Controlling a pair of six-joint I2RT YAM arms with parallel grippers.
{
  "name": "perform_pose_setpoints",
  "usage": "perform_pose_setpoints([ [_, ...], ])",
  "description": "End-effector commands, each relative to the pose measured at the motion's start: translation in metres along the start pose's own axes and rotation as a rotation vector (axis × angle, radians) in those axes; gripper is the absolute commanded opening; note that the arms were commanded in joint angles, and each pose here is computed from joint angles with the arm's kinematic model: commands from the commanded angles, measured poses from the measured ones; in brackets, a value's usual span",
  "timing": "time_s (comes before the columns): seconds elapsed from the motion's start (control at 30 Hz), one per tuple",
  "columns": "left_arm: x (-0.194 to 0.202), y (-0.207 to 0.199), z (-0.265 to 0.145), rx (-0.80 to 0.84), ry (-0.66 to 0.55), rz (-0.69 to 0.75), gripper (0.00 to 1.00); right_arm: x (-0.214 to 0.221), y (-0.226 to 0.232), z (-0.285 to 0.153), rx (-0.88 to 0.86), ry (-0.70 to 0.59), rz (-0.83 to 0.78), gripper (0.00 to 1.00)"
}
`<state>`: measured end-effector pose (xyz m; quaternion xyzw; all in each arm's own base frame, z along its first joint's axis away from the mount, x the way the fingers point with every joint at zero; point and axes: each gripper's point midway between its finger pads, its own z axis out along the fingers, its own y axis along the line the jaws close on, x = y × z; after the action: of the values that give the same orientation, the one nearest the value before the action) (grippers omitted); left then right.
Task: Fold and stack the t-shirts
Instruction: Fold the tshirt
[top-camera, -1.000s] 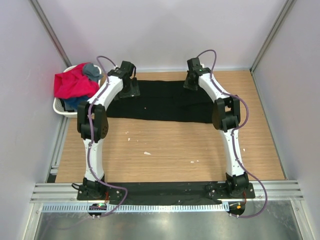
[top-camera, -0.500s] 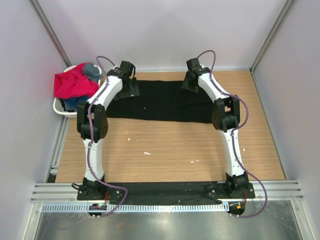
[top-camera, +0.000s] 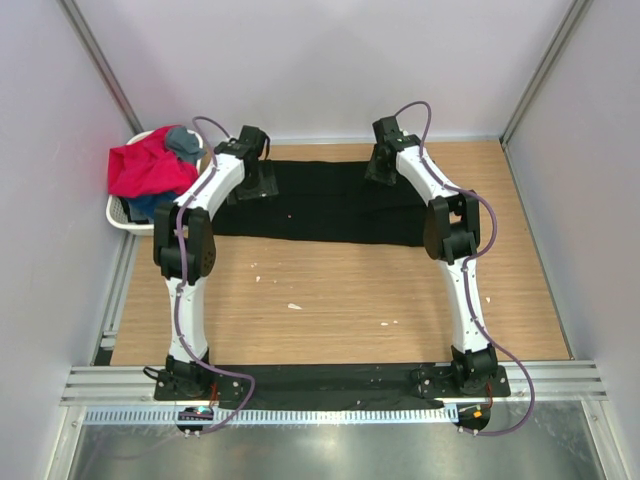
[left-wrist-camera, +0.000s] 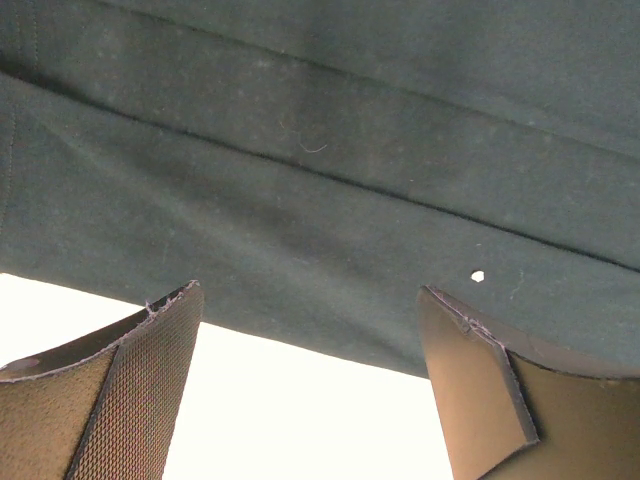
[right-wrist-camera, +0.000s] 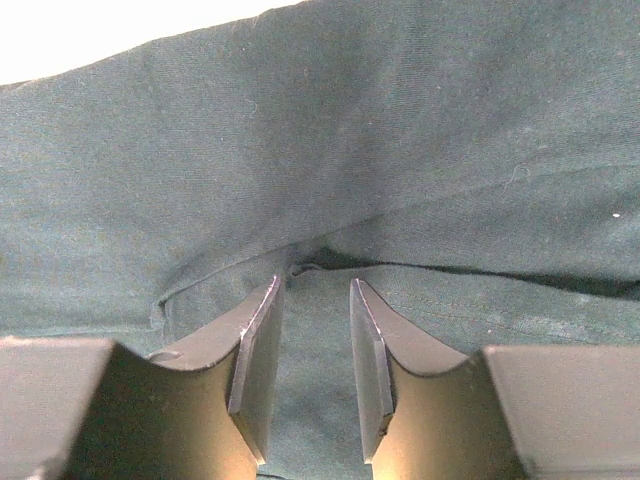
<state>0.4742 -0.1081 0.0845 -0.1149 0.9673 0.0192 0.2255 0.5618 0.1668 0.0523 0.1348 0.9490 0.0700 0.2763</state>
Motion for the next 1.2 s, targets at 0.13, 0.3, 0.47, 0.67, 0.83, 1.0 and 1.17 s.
perform_pose_setpoints([
  [0.13, -0.016, 0.002, -0.019, 0.029, -0.053, -0.035, 0.88, -0.015, 0.017, -0.013, -0.044, -0.049, 0.020, 0.34],
  [0.3, -0.017, 0.003, -0.018, 0.028, -0.053, -0.037, 0.88, -0.014, 0.017, -0.013, -0.047, -0.043, 0.019, 0.32],
  [0.47, -0.018, 0.003, -0.018, 0.029, -0.054, -0.042, 0.87, -0.010, 0.017, -0.010, -0.051, -0.032, 0.017, 0.35],
  [0.67, -0.015, 0.005, -0.018, 0.028, -0.049, -0.042, 0.87, -0.002, 0.016, -0.004, -0.050, -0.008, 0.003, 0.33],
  [0.83, -0.016, 0.005, -0.017, 0.027, -0.049, -0.048, 0.86, -0.002, 0.015, -0.003, -0.044, -0.010, -0.003, 0.22],
  [1.0, -0.019, 0.004, -0.017, 0.031, -0.056, -0.053, 0.86, -0.007, 0.016, -0.005, -0.051, -0.024, -0.009, 0.14],
  [1.17, -0.019, 0.003, -0.017, 0.031, -0.056, -0.059, 0.86, -0.012, 0.019, -0.012, -0.060, -0.036, -0.019, 0.01],
])
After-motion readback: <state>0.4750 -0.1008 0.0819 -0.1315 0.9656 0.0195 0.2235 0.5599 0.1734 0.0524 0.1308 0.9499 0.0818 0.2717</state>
